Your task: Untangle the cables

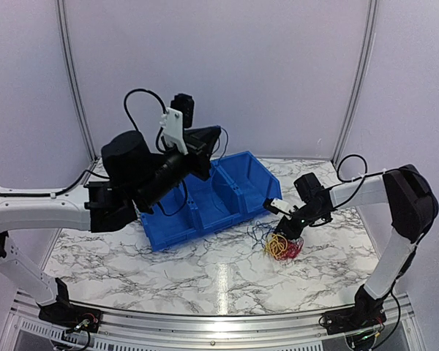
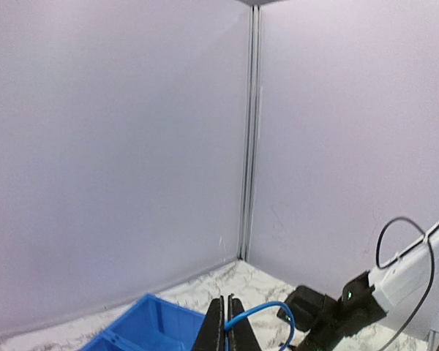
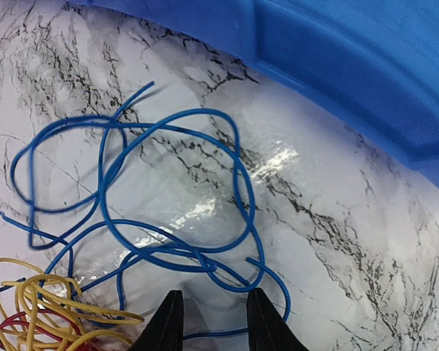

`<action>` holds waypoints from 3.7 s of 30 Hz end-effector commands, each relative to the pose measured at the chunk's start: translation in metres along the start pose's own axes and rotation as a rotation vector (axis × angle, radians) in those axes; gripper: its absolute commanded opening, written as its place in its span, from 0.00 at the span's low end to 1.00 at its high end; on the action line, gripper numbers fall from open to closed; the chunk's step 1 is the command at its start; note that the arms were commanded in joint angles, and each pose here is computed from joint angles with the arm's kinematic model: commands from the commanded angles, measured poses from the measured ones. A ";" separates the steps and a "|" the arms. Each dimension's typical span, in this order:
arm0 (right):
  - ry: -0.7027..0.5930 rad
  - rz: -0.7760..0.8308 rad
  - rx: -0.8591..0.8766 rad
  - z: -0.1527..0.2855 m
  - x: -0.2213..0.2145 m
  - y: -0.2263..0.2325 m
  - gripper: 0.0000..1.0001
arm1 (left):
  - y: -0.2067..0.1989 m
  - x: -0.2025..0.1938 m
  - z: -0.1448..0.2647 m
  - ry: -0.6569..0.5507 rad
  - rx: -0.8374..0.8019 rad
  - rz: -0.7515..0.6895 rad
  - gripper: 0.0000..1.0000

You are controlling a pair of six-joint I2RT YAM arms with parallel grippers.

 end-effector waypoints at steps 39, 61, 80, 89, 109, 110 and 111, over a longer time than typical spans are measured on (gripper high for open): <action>-0.358 0.227 -0.113 0.121 0.056 0.039 0.54 | 0.111 -0.064 0.050 0.341 0.477 -0.249 0.00; -0.276 0.222 -0.208 0.106 0.045 0.020 0.54 | 0.214 -0.138 0.040 0.677 0.847 -0.403 0.00; -0.254 0.234 -0.208 0.100 0.043 0.021 0.54 | 0.200 -0.133 0.028 0.707 0.705 -0.237 0.26; -0.250 0.234 -0.201 0.099 0.042 0.022 0.54 | 0.162 -0.121 0.018 0.669 0.601 -0.203 0.54; -0.243 0.241 -0.200 0.098 0.041 0.023 0.54 | 0.155 -0.126 0.016 0.726 0.383 -0.134 0.56; -0.239 0.241 -0.196 0.096 0.039 0.024 0.54 | 0.135 -0.130 0.011 0.726 0.316 -0.147 0.57; -0.232 0.241 -0.195 0.094 0.038 0.023 0.54 | 0.116 -0.135 0.007 0.734 0.247 -0.146 0.57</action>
Point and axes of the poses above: each gripper's point midway between its finger pads, its own z axis back along the fingers, its own y axis along the line the jaws close on, x = y × z, the point moved 3 cm from there along z, back along the fingers, and after that the axes turned 2 degrees about z, right-handed, at the moved point
